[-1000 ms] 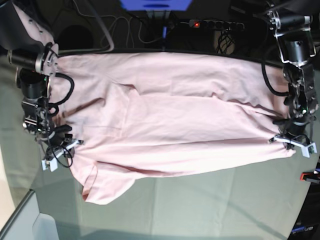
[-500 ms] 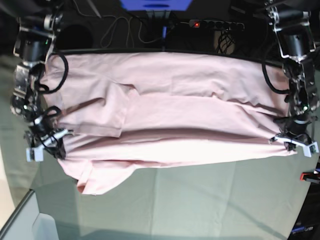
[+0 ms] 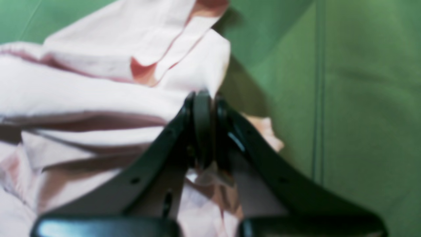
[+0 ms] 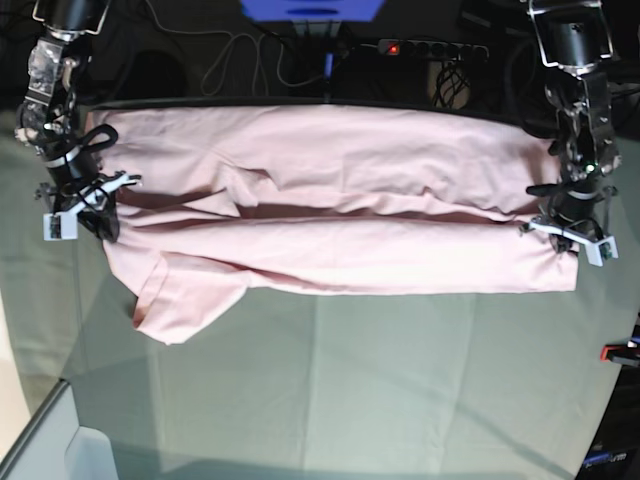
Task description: Layout the t-shirt on the table in an organized manner, then fold the t-shirt properly
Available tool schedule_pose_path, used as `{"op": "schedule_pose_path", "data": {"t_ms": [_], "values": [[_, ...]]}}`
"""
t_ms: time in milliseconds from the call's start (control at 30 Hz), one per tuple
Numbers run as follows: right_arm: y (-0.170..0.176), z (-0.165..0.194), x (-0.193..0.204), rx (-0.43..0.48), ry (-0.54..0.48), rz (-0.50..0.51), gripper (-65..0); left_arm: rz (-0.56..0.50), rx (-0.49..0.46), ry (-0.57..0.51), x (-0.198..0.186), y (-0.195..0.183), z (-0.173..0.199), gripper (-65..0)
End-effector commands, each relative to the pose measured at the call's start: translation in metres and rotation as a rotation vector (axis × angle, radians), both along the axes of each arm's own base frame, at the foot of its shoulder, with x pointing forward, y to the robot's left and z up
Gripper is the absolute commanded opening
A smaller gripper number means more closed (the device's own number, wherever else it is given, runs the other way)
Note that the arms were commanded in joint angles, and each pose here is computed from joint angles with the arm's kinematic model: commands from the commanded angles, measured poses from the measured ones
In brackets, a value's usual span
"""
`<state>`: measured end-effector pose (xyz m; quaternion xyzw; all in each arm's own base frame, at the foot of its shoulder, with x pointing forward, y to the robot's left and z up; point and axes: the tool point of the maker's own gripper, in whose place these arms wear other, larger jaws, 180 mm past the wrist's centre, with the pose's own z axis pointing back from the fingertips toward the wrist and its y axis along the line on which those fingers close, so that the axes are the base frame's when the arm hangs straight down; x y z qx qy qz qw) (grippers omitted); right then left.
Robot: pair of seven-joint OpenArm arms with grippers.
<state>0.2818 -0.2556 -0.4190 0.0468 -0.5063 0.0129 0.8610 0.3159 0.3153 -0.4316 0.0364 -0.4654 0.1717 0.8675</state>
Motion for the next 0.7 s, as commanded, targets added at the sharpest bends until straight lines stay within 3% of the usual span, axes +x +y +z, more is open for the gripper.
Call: {"op": "schedule_pose_path", "data": {"t_ms": [0,267,367,533,667], "values": [[-0.002,0.018,0.012,0.008,-0.070,-0.005,-65.0,0.005,0.020,-0.047,0.009,0.008,0.014,-65.0],[0.005,0.013,0.009,0.023,-0.055,0.024,-64.6,0.003,0.018,-0.050,0.010,0.006,0.016,-64.8],[0.016,0.014,0.007,0.045,-0.058,0.088,-55.2,0.003,0.018,-0.050,0.010,0.006,0.016,-62.7],[0.012,0.017,0.006,0.033,-0.057,0.102,-37.7,0.004,0.005,-0.050,0.003,0.004,0.015,-47.8],[0.011,0.018,0.008,0.033,-0.065,0.100,-32.7,0.019,-0.060,-0.121,0.001,0.000,0.033,-35.4]]}}
